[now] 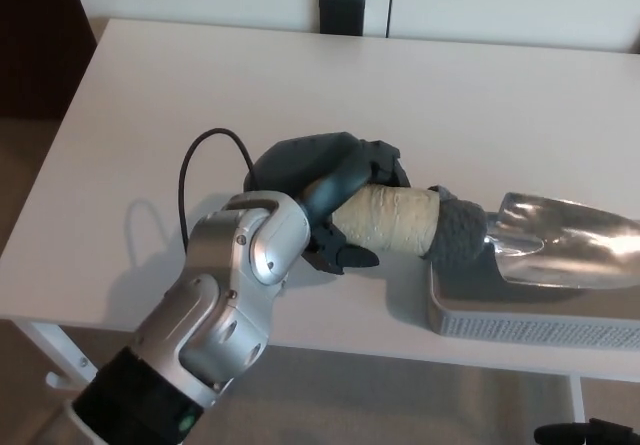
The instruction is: The robot walks towards a desk on which a shovel is kept on the left hand side and a container is kept on the right hand side. The robot picks up the shovel using its left hand and places it in the container.
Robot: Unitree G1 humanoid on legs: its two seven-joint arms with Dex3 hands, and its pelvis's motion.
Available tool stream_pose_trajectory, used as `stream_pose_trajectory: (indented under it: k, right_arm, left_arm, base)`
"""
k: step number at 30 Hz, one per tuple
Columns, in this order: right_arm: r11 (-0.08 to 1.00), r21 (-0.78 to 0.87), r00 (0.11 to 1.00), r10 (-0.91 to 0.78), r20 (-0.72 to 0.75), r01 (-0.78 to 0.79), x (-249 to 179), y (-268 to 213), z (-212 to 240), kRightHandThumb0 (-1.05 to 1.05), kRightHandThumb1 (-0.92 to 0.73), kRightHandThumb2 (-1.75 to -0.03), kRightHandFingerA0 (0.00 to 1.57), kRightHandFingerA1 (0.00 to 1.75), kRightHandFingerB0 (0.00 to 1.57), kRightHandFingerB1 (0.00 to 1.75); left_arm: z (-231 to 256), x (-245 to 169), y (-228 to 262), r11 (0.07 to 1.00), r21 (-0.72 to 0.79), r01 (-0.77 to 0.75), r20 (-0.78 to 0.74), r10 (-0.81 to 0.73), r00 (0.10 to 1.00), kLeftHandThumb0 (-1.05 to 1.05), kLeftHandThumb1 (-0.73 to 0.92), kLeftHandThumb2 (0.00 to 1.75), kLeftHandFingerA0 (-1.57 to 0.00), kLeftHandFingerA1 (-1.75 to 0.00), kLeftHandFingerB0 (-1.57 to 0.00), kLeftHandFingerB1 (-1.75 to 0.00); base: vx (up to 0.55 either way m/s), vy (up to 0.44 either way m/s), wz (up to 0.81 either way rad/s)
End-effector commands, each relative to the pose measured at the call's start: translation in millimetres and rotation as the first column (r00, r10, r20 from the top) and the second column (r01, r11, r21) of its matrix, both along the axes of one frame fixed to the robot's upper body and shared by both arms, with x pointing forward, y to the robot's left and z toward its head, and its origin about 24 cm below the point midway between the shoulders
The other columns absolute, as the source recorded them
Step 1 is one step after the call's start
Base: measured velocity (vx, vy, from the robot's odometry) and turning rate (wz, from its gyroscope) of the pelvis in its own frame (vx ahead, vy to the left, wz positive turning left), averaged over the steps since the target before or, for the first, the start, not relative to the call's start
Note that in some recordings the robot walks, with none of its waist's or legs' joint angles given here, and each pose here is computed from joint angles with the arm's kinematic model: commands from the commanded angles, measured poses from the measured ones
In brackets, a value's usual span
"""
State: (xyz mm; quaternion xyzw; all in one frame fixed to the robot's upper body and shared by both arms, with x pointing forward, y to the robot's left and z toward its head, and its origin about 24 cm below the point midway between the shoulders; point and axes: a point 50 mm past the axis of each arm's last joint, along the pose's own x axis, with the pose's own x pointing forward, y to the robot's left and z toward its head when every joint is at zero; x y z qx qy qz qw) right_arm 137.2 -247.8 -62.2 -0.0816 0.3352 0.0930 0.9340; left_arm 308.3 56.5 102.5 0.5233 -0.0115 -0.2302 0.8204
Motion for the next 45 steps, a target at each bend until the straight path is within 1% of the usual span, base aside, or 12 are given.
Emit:
stream_pose_trajectory:
  k: [1,8,11,17,19,27,29,30,31,32,33,45]
  right_arm:
    - [1.0,-0.021,1.0,0.007,-0.011,-0.007,-0.5,-2.9,2.4,-0.25,-0.58,-0.57,0.74,0.54,0.57,0.49]
    - [1.0,-0.007,1.0,0.007,-0.008,-0.007,1.0,-4.2,2.7,-0.25,-0.58,-0.57,0.74,0.55,0.57,0.49]
    - [1.0,-0.009,1.0,0.01,-0.004,-0.01,0.5,-4.2,3.6,-0.23,-0.58,-0.57,0.75,0.55,0.59,0.49]
    - [1.0,-0.014,1.0,0.024,-0.001,-0.024,0.9,-4.0,3.6,-0.25,-0.59,-0.57,0.76,0.55,0.59,0.49]
    - [1.0,-0.011,1.0,0.021,-0.003,-0.021,0.9,-4.0,3.3,-0.26,-0.58,-0.57,0.75,0.54,0.59,0.49]
    - [1.0,-0.021,1.0,0.014,-0.009,-0.015,2.6,-3.6,4.5,-0.25,-0.57,-0.56,0.75,0.56,0.58,0.49]
    - [1.0,-0.009,1.0,0.015,-0.004,-0.015,4.7,-2.1,5.5,-0.24,-0.57,-0.56,0.75,0.55,0.58,0.49]
    - [1.0,-0.008,1.0,0.016,-0.004,-0.017,4.7,-2.2,5.7,-0.26,-0.56,-0.56,0.75,0.55,0.59,0.49]
    - [1.0,-0.007,1.0,0.019,-0.004,-0.019,4.8,-2.3,5.7,-0.26,-0.56,-0.56,0.75,0.55,0.59,0.49]
    - [1.0,0.001,1.0,0.005,-0.014,-0.005,4.9,-2.5,6.4,-0.26,-0.55,-0.56,0.75,0.55,0.6,0.49]
    - [1.0,0.005,1.0,0.01,-0.012,-0.01,4.9,-3.4,6.2,-0.26,-0.55,-0.55,0.75,0.54,0.6,0.49]
    - [0.999,-0.011,1.0,0.031,-0.005,-0.031,6.9,-5.2,6.7,-0.27,-0.54,-0.55,0.78,0.55,0.57,0.48]
  left_arm:
    - [9.6,-0.4,-3.6,0.999,0.037,0.035,0.075,-0.037,0.996,-0.28,0.57,0.64,-1.04,-1.35,-0.86,-0.71]
    - [16.2,-0.5,-10.3,0.991,0.117,0.067,0.109,-0.08,0.991,-0.36,0.62,0.64,-1.06,-1.19,-0.82,-0.6]
    - [16.0,-0.4,-14.1,0.992,0.114,0.052,0.064,-0.059,0.996,-0.43,0.69,0.69,-1.04,-1.34,-0.82,-0.89]
    - [18.7,-3.8,-25.5,0.987,0.128,0.095,0.053,-0.102,0.993,-0.42,0.68,0.76,-1.05,-1.11,-0.8,-0.7]
    - [19.0,-5.5,-29.2,0.986,0.132,0.097,0.078,-0.108,0.991,-0.46,0.69,0.76,-1.06,-1.18,-0.87,-0.96]
    - [18.8,-13.7,-55.5,0.983,0.115,0.146,0.037,-0.151,0.988,-0.42,0.61,0.69,-1.13,-1.17,-0.8,-0.62]
    - [18.7,-17.8,-61.7,0.979,0.104,0.175,0.024,-0.179,0.984,-0.58,0.53,0.57,-1.14,-0.86,-0.61,-0.5]
    - [17.8,-18.7,-64.4,0.977,0.104,0.188,-0.018,-0.187,0.982,-0.81,0.45,0.81,-0.76,-0.67,-0.3,-0.47]
    - [16.6,-19.9,-67.0,0.975,0.097,0.202,-0.06,-0.197,0.979,-0.81,0.45,0.81,-0.76,-0.67,-0.3,-0.47]
    - [15.6,-21.7,-68.9,0.963,0.144,0.228,-0.073,-0.22,0.973,-0.85,0.54,0.57,-0.15,-0.44,-0.16,-0.33]
    - [13.7,-23.5,-70.1,0.956,0.165,0.242,-0.089,-0.23,0.969,-0.87,0.51,0.91,0.0,-0.08,-0.06,-0.11]
    - [25.2,-26.5,-60.2,0.953,0.156,0.259,-0.079,-0.249,0.965,-1.03,0.52,0.94,0.0,0.0,0.0,-0.1]
  base:
    - [0.0,0.0,0.0]
    - [0.0,0.0,0.0]
    - [0.0,0.0,0.0]
    - [0.0,0.0,0.0]
    - [0.0,0.0,0.0]
    - [0.0,0.0,0.0]
    - [0.0,0.0,0.0]
    - [0.0,0.0,0.0]
    - [0.0,0.0,0.0]
    - [0.0,0.0,0.0]
    - [0.0,0.0,0.0]
    - [0.0,0.0,0.0]
